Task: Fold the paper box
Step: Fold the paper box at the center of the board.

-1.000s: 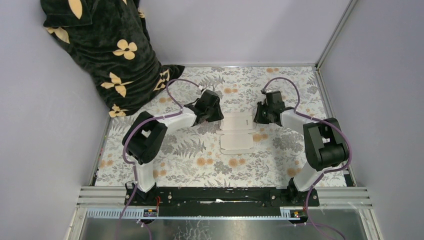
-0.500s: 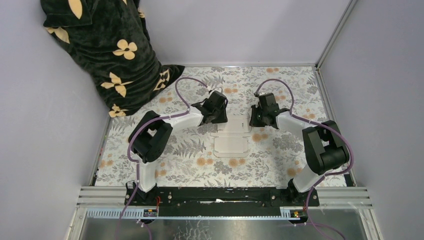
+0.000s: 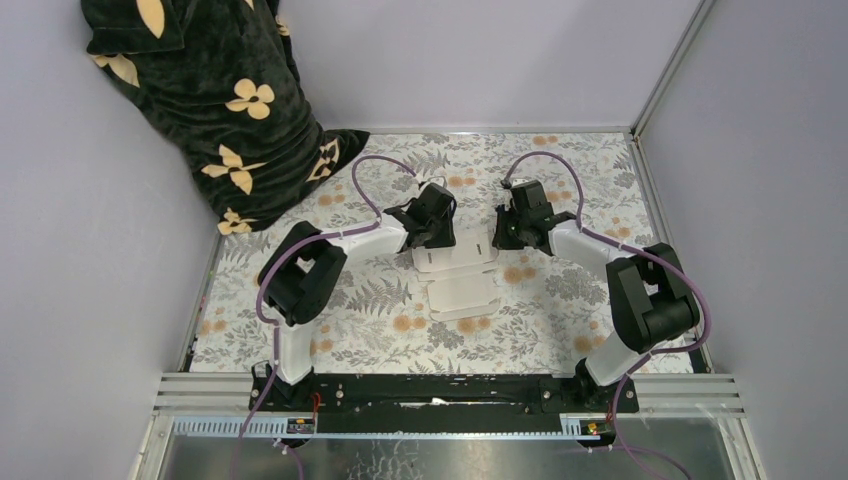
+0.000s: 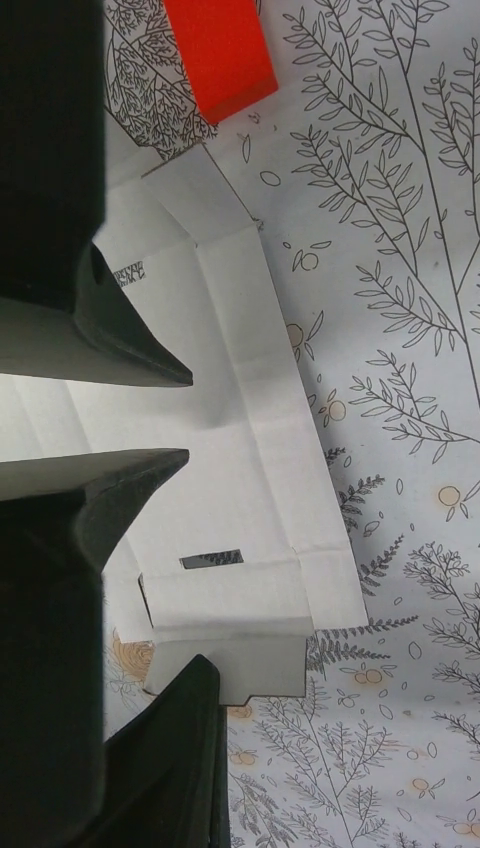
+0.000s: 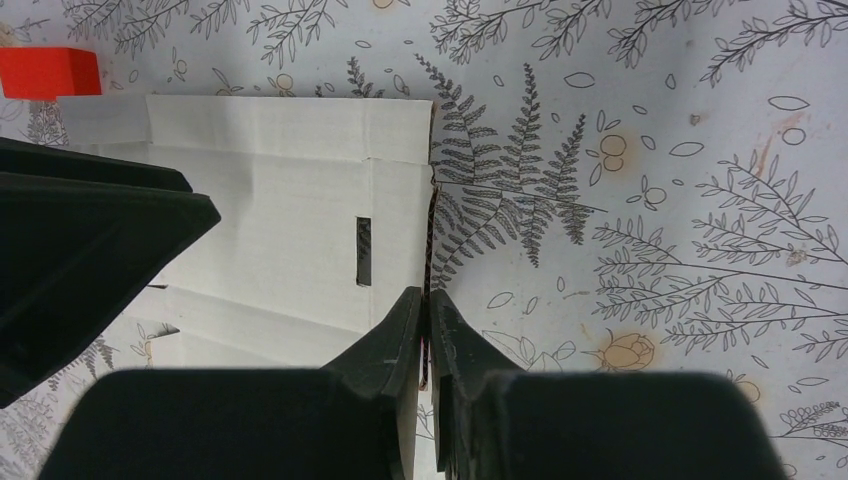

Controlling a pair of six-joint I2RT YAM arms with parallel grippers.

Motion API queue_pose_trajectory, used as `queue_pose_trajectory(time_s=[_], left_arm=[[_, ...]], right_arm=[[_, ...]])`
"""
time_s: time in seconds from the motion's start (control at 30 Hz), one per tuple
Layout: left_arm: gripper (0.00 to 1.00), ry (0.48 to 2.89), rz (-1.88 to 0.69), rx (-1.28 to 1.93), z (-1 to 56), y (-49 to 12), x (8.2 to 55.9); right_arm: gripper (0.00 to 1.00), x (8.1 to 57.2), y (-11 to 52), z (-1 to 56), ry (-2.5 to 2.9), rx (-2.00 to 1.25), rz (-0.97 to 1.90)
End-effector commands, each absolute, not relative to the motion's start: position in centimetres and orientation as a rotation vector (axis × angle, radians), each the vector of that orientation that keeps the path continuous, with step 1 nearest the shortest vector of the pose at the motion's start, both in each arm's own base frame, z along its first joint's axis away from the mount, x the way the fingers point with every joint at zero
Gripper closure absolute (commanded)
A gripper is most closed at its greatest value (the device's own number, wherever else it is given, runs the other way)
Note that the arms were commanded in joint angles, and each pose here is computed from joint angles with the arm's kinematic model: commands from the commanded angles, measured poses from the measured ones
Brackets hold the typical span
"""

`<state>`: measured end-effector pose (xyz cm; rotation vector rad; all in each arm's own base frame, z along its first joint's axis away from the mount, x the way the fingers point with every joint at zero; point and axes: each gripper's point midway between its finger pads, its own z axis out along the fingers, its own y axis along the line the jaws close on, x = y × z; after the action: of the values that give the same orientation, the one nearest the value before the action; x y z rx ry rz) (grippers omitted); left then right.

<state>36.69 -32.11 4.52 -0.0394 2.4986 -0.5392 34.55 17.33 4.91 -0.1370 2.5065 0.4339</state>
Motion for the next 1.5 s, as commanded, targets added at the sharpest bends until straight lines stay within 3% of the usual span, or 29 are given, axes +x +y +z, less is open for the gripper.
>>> queue_pose_trajectory(time_s=[0.0, 0.63, 1.47], left_arm=[[0.65, 2.512, -0.538, -0.013, 3.6, -32.3, 36.3], [0.66, 2.602, -0.496, 0.059, -1.2, -34.7, 34.5], [0.67, 2.621, -0.480, 0.076, -2.2, -35.0, 34.0]], right_arm=[[0.87, 35.4, 18.7, 7.5, 2.443, -0.156, 0.451], [0.88, 34.7, 20.2, 8.0, 2.438, -0.211, 0.443], [0.89, 33.0, 25.8, 6.9, 2.464, -0.353, 0.520]])
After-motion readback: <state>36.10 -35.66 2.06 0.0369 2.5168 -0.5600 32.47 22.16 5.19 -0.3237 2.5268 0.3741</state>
